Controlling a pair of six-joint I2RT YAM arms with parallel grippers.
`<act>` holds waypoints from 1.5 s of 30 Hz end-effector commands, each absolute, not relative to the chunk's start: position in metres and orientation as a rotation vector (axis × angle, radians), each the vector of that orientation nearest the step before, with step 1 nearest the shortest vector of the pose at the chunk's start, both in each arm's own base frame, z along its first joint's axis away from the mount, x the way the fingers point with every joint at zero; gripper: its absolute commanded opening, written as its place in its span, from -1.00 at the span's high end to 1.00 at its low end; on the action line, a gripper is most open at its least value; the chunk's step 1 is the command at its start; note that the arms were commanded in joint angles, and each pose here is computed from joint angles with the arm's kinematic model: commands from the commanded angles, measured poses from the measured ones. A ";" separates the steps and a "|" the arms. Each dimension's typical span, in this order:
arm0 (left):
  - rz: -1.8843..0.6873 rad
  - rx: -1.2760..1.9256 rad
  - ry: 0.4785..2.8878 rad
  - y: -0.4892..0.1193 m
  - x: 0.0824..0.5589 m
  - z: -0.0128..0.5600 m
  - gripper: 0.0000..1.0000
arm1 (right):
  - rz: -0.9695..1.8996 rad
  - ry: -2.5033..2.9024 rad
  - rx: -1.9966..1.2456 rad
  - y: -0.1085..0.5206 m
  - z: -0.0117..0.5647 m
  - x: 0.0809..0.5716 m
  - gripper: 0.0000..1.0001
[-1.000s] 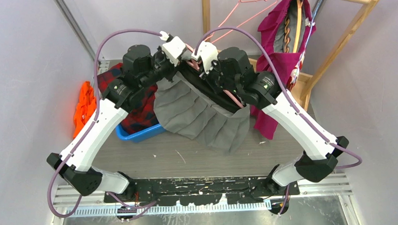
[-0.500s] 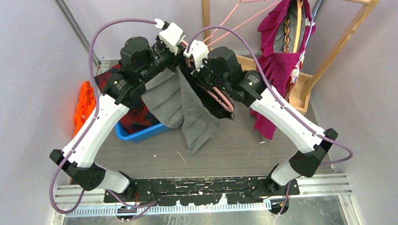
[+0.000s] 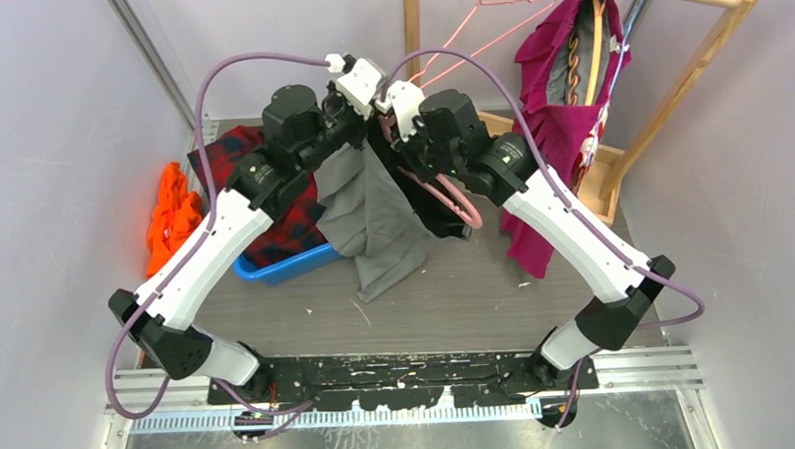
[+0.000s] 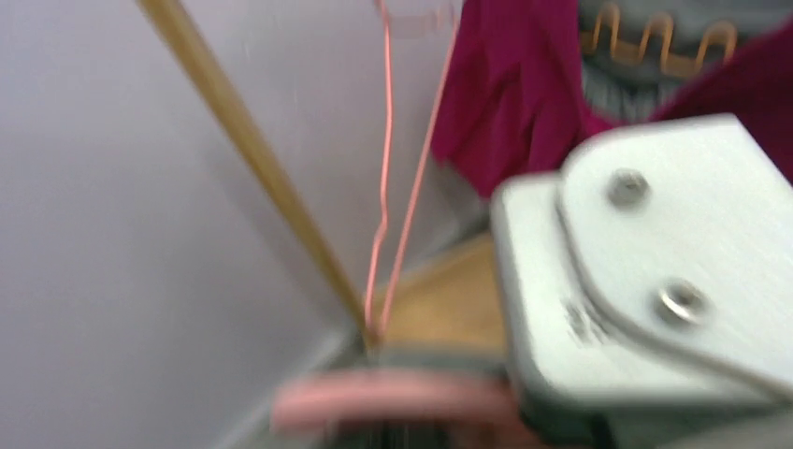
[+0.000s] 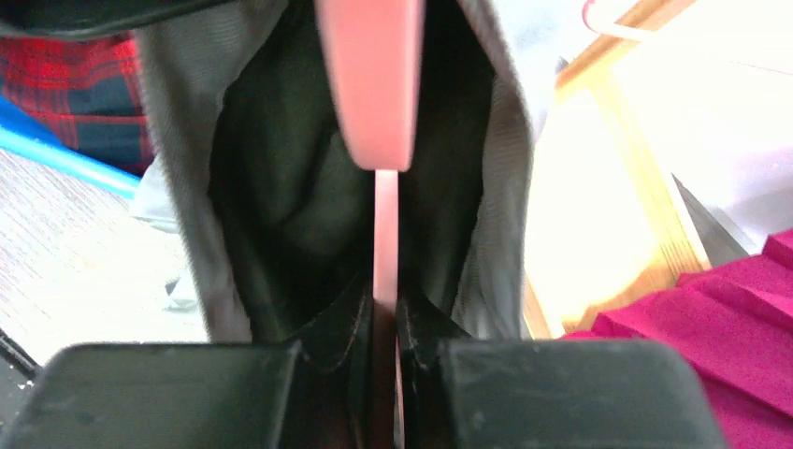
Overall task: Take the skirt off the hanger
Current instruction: Remove the skirt from the hanger, then place the skirt in the bin.
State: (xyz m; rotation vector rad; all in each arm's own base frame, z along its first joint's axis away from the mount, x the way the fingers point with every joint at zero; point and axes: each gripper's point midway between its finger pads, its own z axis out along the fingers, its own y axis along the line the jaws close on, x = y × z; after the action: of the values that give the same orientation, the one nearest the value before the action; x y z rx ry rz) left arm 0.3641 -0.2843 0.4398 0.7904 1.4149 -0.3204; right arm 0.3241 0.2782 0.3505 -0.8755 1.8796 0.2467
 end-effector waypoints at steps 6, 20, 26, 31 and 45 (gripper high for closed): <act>-0.154 0.731 1.569 -0.249 0.442 0.374 1.00 | 0.331 1.653 -0.780 0.227 0.464 0.261 0.98; 0.230 0.549 1.316 -0.147 0.416 0.551 1.00 | -0.186 1.488 -0.455 0.131 0.497 0.291 0.98; 0.401 0.503 1.216 -0.103 0.373 0.604 1.00 | -0.195 1.484 -0.453 0.144 0.494 0.308 0.98; 0.579 0.506 1.275 -0.072 0.362 0.591 1.00 | -0.181 1.483 -0.465 0.152 0.494 0.316 0.98; 0.864 0.347 1.383 0.011 0.362 0.583 1.00 | -0.140 1.501 -0.487 0.162 0.488 0.331 0.98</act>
State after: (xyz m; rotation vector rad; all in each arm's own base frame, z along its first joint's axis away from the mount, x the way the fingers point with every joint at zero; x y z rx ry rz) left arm 0.3861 -0.0190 0.5229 0.4951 1.5122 0.7406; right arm 0.3288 0.1629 0.4526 -0.5706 1.5880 -0.2001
